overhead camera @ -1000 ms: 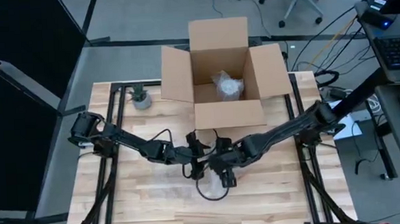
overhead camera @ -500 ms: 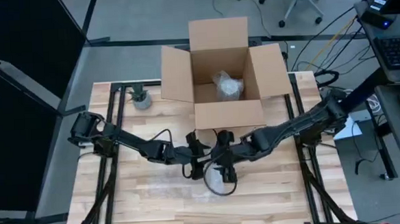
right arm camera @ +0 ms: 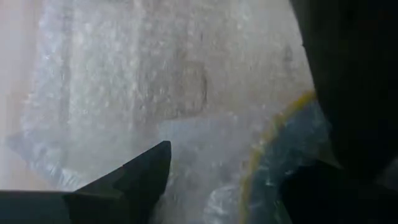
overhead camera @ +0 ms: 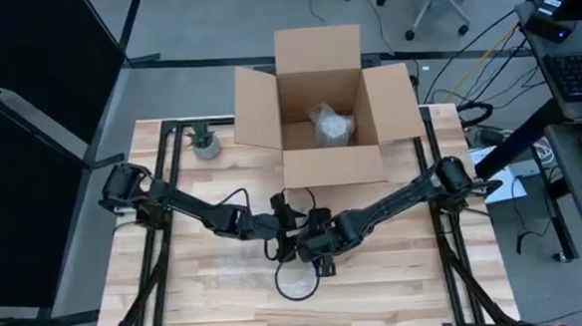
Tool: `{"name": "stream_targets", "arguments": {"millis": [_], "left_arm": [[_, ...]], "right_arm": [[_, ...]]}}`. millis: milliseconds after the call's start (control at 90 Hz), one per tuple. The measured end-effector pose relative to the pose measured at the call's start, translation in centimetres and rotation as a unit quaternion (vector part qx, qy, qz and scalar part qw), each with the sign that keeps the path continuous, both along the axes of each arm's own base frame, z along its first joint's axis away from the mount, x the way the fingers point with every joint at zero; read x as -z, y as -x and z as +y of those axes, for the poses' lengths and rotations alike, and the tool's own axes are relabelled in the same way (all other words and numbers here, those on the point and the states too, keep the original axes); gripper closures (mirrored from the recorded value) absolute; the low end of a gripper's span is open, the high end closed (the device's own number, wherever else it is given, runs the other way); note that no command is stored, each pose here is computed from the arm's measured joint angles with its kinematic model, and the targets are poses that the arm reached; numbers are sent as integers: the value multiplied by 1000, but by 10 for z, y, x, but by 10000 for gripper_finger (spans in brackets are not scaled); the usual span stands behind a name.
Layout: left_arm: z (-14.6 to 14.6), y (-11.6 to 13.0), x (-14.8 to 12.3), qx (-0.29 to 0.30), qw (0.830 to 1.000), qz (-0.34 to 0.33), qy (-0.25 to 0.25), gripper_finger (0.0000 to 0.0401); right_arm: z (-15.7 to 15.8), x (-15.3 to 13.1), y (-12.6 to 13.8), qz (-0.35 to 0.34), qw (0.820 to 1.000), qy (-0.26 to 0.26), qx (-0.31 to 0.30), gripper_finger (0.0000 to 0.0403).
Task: Wrap mug
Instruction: Wrap the orange patterned mug with bubble wrap
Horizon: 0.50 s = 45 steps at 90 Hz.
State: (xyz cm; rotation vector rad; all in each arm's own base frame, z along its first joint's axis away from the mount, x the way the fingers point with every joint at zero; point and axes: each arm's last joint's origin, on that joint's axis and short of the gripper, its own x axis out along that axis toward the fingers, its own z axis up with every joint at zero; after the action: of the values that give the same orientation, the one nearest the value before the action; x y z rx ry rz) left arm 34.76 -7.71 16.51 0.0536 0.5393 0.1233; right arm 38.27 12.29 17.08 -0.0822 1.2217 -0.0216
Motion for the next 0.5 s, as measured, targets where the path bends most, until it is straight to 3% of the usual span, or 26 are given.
{"name": "stream_targets", "arguments": {"millis": [100,267,500], "left_arm": [[0,0,0,0,1000,1,0,180],[0,-1,-1,-6,1000,-3,8,180],[0,-1,-1,-6,1000,-3,8,180]], "right_arm": [[0,1,0,4,1000,2,-2,151],[-3,-23,8,-16,1000,-15,-4,151],[-11,-85,30,-83,996,-35,-8,151]]}}
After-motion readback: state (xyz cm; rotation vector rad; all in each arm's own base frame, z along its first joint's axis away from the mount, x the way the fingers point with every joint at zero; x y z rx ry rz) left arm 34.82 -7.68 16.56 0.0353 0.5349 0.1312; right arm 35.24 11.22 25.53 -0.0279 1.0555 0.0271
